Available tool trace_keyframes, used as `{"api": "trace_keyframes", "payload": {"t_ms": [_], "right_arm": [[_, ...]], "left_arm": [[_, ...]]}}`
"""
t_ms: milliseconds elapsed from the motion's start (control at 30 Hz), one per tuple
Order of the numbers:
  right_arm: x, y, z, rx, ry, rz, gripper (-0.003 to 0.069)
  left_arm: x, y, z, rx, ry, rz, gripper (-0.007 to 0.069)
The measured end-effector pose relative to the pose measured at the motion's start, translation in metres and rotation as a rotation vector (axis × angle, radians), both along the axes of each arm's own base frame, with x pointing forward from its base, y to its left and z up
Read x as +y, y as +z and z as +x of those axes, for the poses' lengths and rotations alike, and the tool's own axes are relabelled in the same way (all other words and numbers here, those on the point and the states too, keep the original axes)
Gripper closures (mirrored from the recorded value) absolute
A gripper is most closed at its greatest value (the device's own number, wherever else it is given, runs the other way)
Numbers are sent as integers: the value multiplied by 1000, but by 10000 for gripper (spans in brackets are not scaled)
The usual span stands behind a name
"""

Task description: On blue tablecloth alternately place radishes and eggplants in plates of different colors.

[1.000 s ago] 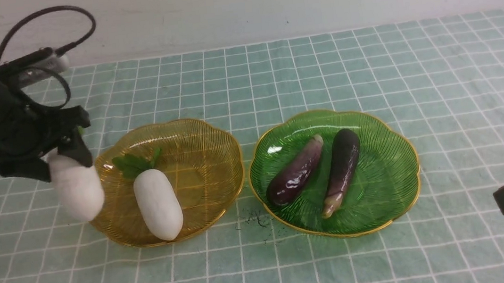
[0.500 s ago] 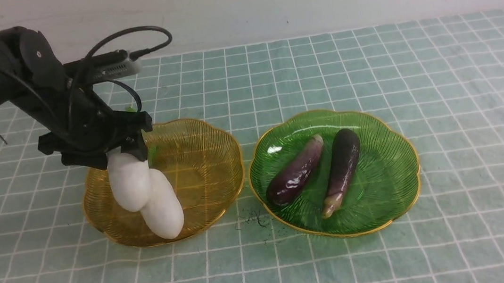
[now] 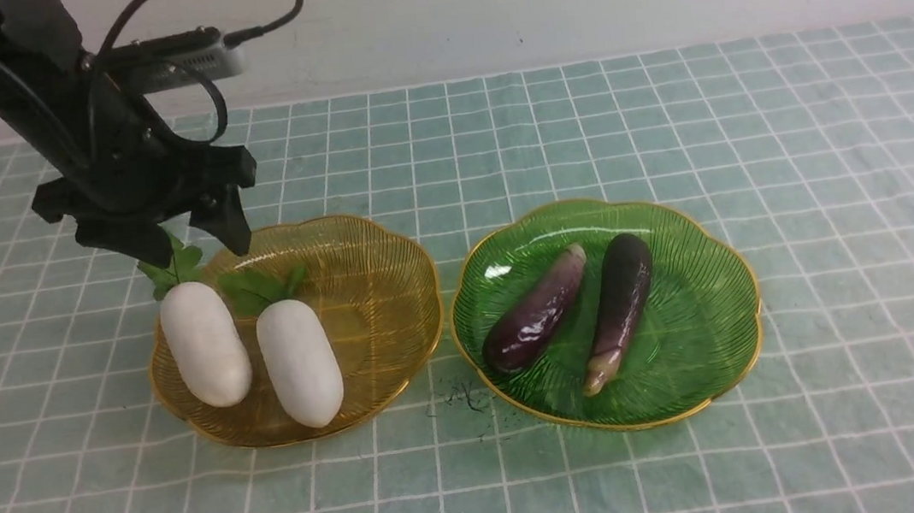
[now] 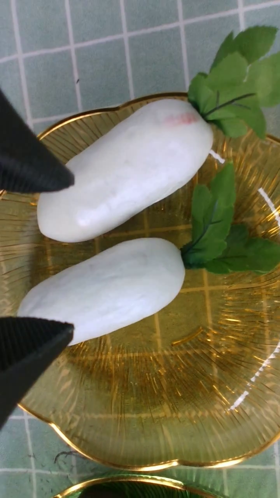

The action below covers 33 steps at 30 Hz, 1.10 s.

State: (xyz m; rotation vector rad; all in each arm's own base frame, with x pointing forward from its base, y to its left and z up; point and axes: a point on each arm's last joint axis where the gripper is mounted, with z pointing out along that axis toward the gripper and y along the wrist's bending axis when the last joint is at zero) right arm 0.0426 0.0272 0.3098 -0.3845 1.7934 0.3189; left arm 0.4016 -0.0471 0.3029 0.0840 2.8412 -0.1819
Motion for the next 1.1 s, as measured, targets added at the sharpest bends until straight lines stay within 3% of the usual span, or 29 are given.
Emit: {"api": "trace_keyframes", "payload": {"t_ms": [167,267,433,1100], "right_arm": [[-4,-27,19,-190,-109,129,673],[-7,-30,23,-275,-152,169,673],[-10,-26,24,-347,-183,204,673],[-10,-32,24,-339,-193,201,673]], "left_arm": [[0,0,0,2,-11,3,552],[0,0,0,0,-32,10,612],[0,0,0,-1,-39,12,633],[0,0,0,-1,-41,12,633]]}}
